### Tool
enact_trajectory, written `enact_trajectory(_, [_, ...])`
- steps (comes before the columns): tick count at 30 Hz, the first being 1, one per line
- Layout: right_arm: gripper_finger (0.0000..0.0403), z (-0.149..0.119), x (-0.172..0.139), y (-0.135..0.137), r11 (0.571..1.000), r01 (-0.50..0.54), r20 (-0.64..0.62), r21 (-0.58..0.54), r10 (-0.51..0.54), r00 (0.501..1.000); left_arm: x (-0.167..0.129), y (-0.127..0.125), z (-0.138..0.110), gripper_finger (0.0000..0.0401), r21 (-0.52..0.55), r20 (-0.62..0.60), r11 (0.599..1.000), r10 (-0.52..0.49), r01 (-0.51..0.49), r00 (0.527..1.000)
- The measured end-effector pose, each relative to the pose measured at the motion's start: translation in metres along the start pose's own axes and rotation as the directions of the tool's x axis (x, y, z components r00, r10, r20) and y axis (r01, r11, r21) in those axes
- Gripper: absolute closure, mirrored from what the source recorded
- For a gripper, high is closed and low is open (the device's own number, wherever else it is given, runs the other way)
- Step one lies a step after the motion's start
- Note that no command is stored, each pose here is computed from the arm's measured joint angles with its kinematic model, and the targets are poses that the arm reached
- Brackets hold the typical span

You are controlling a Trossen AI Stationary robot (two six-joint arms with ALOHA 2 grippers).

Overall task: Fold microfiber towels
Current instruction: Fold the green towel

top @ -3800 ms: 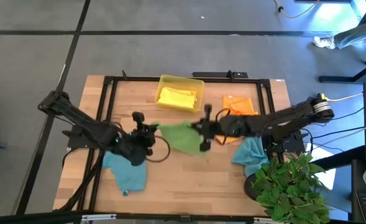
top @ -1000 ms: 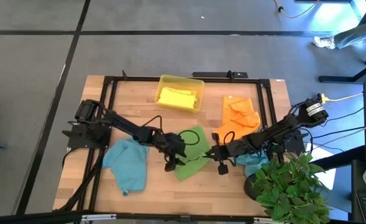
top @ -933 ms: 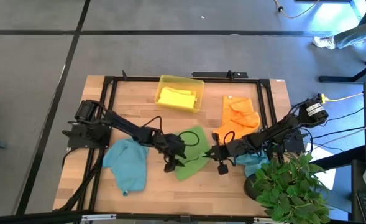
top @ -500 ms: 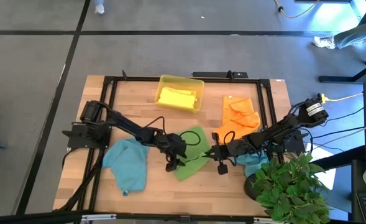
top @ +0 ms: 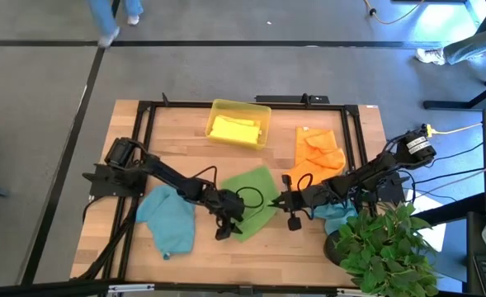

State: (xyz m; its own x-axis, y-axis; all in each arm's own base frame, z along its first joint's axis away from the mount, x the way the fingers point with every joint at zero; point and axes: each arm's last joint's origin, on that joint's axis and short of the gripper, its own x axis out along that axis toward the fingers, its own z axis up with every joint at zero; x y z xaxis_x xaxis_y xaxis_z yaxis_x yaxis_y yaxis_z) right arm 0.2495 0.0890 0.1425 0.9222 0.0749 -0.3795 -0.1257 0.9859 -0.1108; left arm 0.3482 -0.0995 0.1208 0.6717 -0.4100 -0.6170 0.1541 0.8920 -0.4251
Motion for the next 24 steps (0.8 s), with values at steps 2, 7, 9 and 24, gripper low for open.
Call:
enact_trajectory(2, [0.0402,0.001,0.0,0.0,1.0,0.0,0.007,0.004,0.0,1.0,0.0,-0.001,-0.001,0.0195,0.002,0.007,1.0,0.018,-0.018,1.0])
enact_trajectory(7, [0.0402,0.001,0.0,0.0,1.0,0.002,0.014,0.006,-0.002,1.0,0.001,-0.001,-0.001,0.0195,-0.038,0.014,0.998,0.05,-0.05,0.999])
enact_trajectory(9, [0.0402,0.001,0.0,0.0,1.0,0.002,0.014,0.006,-0.002,1.0,0.001,-0.001,-0.001,0.0195,-0.045,0.013,0.998,0.051,-0.051,0.999])
enact_trajectory(24, [0.0402,0.001,0.0,0.0,1.0,0.014,0.013,0.007,-0.014,1.0,0.011,0.006,-0.009,0.0258,-0.102,-0.006,0.991,0.092,-0.092,0.996])
